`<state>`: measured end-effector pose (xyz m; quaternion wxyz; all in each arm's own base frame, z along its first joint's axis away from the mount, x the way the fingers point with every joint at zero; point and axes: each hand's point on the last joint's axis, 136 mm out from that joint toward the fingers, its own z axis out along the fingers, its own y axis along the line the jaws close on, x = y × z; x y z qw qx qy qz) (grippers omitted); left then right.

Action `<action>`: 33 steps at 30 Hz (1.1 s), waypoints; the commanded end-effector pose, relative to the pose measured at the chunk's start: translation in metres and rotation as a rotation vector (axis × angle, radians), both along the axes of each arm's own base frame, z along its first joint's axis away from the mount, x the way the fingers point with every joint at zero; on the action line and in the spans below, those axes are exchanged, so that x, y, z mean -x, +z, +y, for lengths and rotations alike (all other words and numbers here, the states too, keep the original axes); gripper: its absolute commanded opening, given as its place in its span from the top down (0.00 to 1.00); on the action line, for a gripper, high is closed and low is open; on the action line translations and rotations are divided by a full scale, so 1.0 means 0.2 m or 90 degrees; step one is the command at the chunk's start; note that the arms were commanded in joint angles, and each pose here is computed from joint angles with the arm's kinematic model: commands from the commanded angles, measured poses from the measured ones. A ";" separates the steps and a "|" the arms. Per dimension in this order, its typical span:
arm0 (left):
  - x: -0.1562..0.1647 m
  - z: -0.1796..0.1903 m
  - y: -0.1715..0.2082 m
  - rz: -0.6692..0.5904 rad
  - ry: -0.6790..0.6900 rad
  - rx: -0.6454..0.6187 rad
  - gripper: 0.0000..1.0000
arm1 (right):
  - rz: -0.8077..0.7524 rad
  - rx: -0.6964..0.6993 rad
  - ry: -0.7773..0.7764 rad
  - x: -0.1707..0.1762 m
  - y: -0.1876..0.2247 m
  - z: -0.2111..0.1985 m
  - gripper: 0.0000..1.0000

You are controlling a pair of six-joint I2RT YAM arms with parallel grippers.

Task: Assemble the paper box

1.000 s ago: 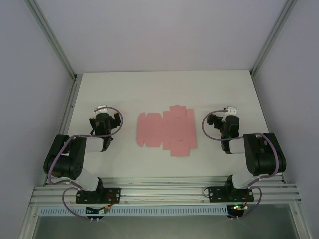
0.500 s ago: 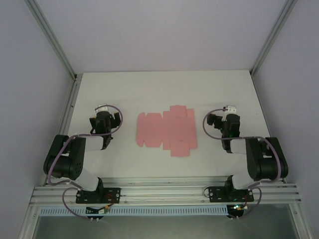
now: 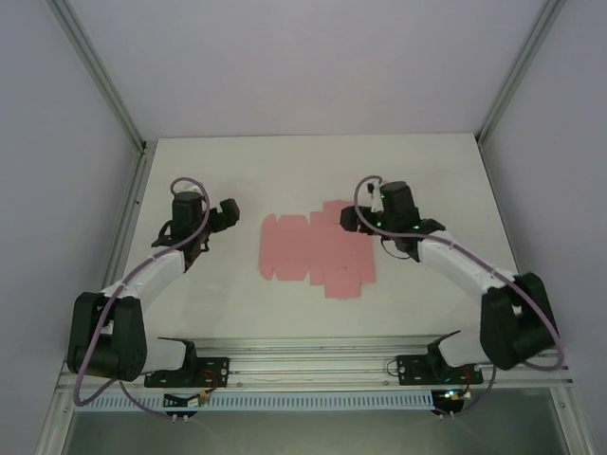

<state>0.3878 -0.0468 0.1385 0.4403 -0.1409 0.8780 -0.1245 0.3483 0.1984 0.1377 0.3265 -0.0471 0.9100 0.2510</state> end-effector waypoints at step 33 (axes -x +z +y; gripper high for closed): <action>0.13 -0.76 -0.36 0.216 -0.328 0.312 0.13 | 0.343 -0.031 -0.048 0.19 -0.83 -0.07 0.42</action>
